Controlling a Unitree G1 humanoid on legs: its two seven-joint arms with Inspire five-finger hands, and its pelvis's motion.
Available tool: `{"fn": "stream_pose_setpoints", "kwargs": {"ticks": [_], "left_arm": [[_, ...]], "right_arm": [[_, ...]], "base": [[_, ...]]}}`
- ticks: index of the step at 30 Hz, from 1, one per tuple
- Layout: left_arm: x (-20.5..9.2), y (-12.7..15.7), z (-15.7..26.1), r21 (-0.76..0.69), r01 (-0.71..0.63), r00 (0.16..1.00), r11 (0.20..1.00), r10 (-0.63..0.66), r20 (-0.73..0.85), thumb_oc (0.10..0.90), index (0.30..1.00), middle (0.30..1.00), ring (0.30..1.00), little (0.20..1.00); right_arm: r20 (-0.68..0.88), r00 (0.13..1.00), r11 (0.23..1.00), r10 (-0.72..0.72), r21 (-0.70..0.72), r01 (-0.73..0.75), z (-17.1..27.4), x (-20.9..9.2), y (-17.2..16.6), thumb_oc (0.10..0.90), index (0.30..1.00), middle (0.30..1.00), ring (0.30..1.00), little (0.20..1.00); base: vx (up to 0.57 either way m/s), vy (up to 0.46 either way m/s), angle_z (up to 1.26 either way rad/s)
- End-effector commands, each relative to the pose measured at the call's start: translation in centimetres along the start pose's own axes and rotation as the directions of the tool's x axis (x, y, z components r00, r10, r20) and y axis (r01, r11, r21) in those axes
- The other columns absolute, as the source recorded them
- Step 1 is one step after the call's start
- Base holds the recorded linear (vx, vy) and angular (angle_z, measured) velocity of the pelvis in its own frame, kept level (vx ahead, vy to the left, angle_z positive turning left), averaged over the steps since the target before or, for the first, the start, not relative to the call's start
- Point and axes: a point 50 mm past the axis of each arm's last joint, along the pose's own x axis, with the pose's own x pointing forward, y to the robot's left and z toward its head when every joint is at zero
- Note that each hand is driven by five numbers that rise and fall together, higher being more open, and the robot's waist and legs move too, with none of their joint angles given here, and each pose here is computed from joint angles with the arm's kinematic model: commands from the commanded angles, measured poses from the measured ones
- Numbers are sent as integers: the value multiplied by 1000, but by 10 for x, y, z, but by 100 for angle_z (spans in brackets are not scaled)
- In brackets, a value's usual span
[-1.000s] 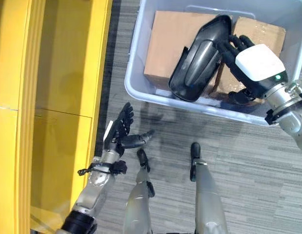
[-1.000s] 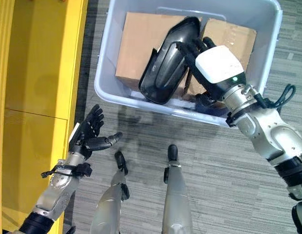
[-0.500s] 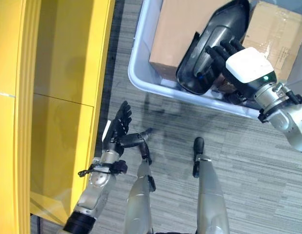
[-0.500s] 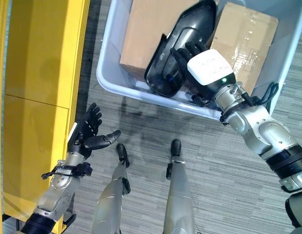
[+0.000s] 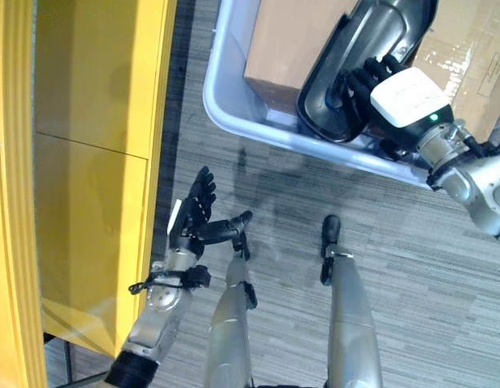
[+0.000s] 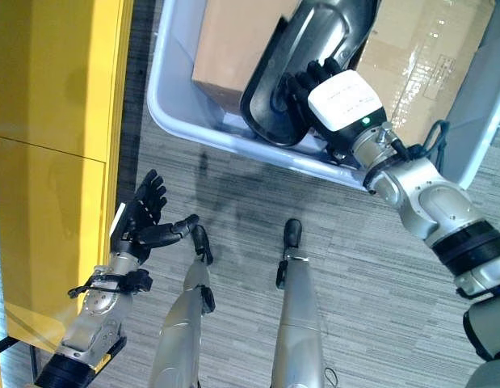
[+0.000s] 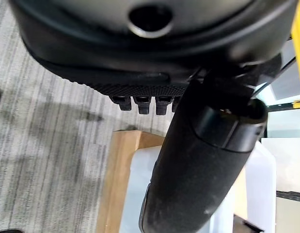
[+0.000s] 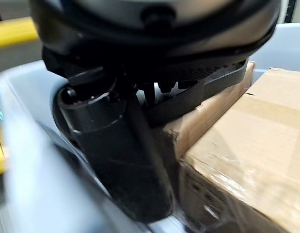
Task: Move parts from the plastic box to the shelf.
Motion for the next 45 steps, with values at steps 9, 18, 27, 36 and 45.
{"fn": "stream_pose_setpoints", "kwargs": {"ticks": [9, 18, 27, 36, 45], "left_arm": [[-4, 5, 40, -70, -16, 973, 997, 32, 230, 900, 1000, 1000, 1000, 1000], [2, -1, 43, -77, -4, 968, 997, 23, 249, 900, 1000, 1000, 1000, 1000], [6, -2, 42, -89, -10, 971, 996, 31, 237, 900, 1000, 1000, 1000, 1000], [7, -2, 42, -76, 4, 973, 997, 13, 229, 900, 1000, 1000, 1000, 1000], [5, -4, 42, -34, 59, 976, 998, -51, 213, 900, 1000, 1000, 1000, 1000]], "right_arm": [[-161, 950, 881, 267, -358, -309, -53, 7, 14, 400, 300, 300, 300, 300], [-154, 965, 941, 211, -235, -243, -41, 5, 24, 400, 300, 300, 300, 300], [-79, 994, 993, 72, -92, -80, -15, 7, 14, 400, 300, 300, 300, 300], [-71, 996, 998, -59, -6, 59, -12, 4, -8, 400, 300, 300, 300, 300], [-19, 983, 981, -184, 65, 184, -5, -8, -34, 400, 300, 300, 300, 300]], "base": [[12, 5, 2], [7, 28, 8], [-9, 26, 1], [-21, 31, 4], [29, 53, 3]]}}
